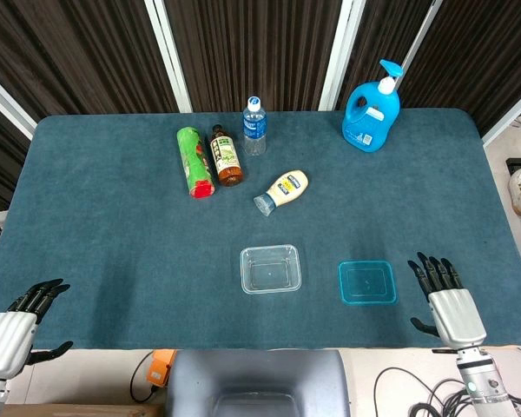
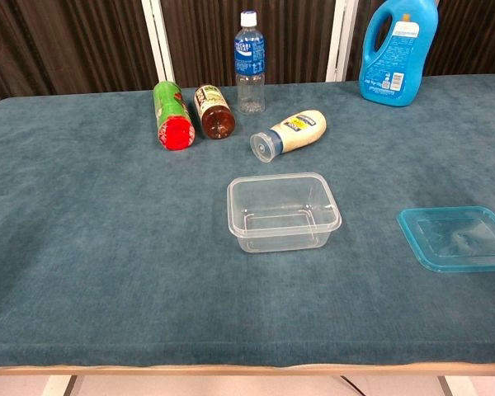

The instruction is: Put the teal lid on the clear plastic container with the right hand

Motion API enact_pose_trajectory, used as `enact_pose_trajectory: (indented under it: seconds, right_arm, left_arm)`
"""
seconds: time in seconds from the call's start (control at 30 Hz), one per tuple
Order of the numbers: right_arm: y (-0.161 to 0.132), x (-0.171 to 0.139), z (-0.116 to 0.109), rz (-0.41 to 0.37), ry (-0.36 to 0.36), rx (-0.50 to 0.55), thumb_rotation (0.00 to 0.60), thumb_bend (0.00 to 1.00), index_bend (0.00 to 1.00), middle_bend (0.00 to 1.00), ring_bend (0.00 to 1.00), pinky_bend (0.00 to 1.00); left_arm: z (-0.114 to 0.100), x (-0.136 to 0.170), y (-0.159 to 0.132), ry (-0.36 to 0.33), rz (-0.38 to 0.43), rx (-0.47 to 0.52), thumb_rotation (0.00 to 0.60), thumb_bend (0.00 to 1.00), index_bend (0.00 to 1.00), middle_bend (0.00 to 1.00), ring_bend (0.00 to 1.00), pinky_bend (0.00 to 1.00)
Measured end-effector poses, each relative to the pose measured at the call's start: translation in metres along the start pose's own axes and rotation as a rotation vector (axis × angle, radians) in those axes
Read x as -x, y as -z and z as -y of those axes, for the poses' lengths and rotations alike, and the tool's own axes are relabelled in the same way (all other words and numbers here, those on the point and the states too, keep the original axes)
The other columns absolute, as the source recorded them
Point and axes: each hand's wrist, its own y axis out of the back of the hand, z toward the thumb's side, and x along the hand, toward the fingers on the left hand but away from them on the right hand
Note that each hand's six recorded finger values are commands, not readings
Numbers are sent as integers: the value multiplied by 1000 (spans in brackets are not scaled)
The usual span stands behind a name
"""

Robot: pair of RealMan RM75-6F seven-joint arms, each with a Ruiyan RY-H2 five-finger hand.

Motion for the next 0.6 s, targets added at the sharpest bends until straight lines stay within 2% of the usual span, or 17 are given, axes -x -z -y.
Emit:
enact_pose_trajectory:
  seconds: [0.43, 0.6]
  right_arm:
    - [0, 11, 4, -14, -58, 13, 600, 253, 0, 0, 0, 0]
    - [-2, 33, 13, -38, -136, 6, 600, 252, 0, 0, 0, 0]
  left_arm:
    - [-1, 1, 1, 2, -1, 17, 600, 364, 194, 128, 127, 288]
    - [-4, 2, 5, -4, -5, 34, 600, 364, 193, 128, 127, 288]
